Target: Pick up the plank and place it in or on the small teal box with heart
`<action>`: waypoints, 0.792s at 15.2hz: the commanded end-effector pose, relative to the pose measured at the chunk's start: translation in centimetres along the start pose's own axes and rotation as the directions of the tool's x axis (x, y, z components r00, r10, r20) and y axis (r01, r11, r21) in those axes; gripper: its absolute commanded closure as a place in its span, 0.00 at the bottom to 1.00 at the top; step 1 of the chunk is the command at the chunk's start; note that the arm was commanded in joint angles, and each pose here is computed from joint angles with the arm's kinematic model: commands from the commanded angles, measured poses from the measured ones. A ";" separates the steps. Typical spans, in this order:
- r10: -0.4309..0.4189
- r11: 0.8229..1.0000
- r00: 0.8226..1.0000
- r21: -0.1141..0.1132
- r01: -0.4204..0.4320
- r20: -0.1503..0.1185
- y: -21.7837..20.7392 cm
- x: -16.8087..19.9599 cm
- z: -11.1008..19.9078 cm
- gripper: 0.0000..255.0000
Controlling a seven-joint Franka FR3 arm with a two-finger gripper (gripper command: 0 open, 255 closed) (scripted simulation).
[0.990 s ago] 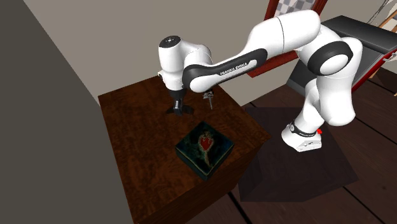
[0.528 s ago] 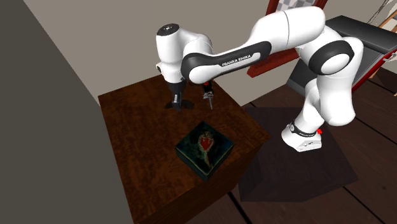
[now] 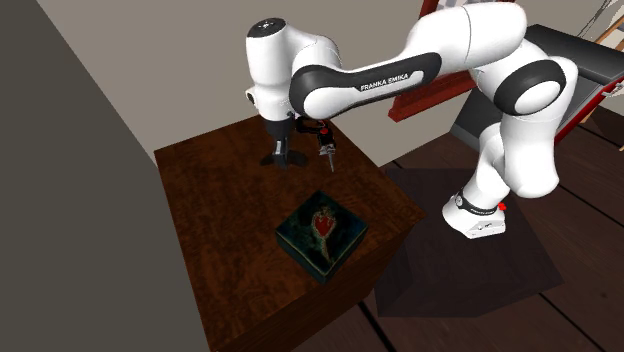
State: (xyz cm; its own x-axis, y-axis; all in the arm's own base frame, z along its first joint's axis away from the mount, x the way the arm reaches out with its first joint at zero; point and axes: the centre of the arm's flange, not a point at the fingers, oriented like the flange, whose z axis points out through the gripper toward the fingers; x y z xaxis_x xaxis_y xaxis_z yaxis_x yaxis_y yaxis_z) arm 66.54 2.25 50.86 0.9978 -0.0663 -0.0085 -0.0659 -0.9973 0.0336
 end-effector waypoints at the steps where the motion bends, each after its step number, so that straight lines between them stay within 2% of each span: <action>1: 0.000 1.000 1.000 0.000 0.000 0.000 -2.1 -1.2 -0.1 1.00; 12: 0.000 1.000 1.000 0.000 0.000 0.000 -13.5 -10.1 -0.9 1.00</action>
State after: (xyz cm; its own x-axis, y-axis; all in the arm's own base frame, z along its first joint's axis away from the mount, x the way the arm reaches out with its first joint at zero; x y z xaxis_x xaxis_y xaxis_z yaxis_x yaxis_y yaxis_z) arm 57.99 15.31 51.63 0.9978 -0.0651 -0.0082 -0.0648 -0.9973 0.0332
